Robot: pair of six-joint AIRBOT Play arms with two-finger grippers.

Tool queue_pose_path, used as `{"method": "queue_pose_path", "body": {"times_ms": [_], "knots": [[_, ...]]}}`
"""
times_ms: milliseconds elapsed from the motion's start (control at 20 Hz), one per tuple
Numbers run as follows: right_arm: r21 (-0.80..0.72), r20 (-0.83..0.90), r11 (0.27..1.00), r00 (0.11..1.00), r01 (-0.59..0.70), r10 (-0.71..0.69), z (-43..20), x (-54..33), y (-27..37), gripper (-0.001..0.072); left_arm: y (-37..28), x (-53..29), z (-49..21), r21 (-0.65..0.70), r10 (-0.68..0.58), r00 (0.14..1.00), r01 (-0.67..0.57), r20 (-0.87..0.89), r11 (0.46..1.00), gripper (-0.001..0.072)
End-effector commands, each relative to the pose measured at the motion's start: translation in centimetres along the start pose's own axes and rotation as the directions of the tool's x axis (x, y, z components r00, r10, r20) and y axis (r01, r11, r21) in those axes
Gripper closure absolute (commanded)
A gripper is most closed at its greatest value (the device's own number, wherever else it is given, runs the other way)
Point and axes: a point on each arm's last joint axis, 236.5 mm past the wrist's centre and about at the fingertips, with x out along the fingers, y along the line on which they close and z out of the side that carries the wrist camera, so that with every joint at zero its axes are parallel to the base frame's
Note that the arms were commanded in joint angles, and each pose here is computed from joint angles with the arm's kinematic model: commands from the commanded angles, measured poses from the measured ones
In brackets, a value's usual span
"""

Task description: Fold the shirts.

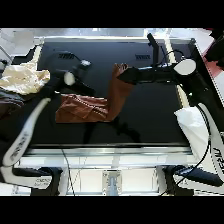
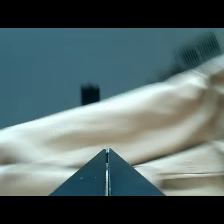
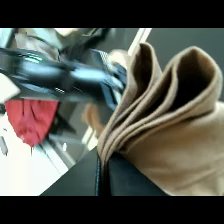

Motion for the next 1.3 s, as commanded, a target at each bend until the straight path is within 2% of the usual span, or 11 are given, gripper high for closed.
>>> {"method": "queue_pose_path", "body": {"times_ms": [0, 250, 300, 400, 450, 650, 800, 950, 1000, 1150, 1250], "knots": [[-0.014, 0.152, 1.000, 0.988, -0.014, 0.016, 2.3, 3.3, 2.8, 0.0696, 8.9, -8.4, 1.1, -0.151, 0.158, 0.979, -0.138, 0.132, 0.979, 0.0693], [0.054, 0.239, 0.997, 0.970, -0.063, 0.048, -0.3, 12.2, 6.5, 0.0694, 15.1, -16.6, 0.5, -0.282, 0.303, 0.924, -0.234, 0.234, 0.930, 0.0693], [0.060, 0.251, 0.996, 0.967, -0.068, 0.050, -1.0, 13.8, 7.3, 0.0629, 15.7, -17.2, 0.3, -0.295, 0.317, 0.918, -0.243, 0.239, 0.924, 0.0693], [0.059, 0.274, 0.994, 0.959, -0.095, 0.075, -1.4, 15.3, 9.5, 0.0197, 16.5, -17.7, -0.1, -0.312, 0.332, 0.914, -0.253, 0.234, 0.916, 0.0693], [0.039, 0.282, 0.993, 0.955, -0.109, 0.094, -1.1, 15.2, 10.6, 0.0144, 16.6, -17.6, -0.3, -0.315, 0.333, 0.915, -0.254, 0.227, 0.914, 0.0694], [-0.176, 0.256, 0.982, 0.960, -0.065, 0.110, 1.3, 12.3, 11.9, 0.0151, 16.6, -17.3, -0.5, -0.315, 0.329, 0.919, -0.253, 0.219, 0.915, 0.0693], [-0.216, 0.094, 0.974, 0.995, 0.064, -0.045, 1.0, 8.2, 5.1, 0.0235, 16.5, -16.4, -1.1, -0.315, 0.314, 0.931, -0.247, 0.185, 0.917, 0.0693], [-0.067, -0.097, 0.935, 0.931, 0.347, -0.352, -1.0, 3.3, -7.3, 0.0221, 16.5, -15.5, -1.7, -0.316, 0.304, 0.939, -0.242, 0.161, 0.917, 0.0693], [-0.016, -0.127, 0.918, 0.910, 0.396, -0.395, -1.6, 2.5, -10.0, 0.0220, 16.5, -15.3, -1.8, -0.317, 0.301, 0.941, -0.242, 0.155, 0.917, 0.0693], [0.205, -0.201, 0.858, 0.878, 0.471, -0.434, -4.8, 2.8, -16.4, 0.0181, 16.5, -14.8, -2.0, -0.316, 0.297, 0.944, -0.240, 0.146, 0.918, 0.0693], [0.328, -0.289, 0.824, 0.880, 0.461, -0.377, -8.6, 4.9, -18.4, 0.0119, 16.5, -14.7, -2.1, -0.316, 0.296, 0.945, -0.239, 0.143, 0.918, 0.0693]]}}
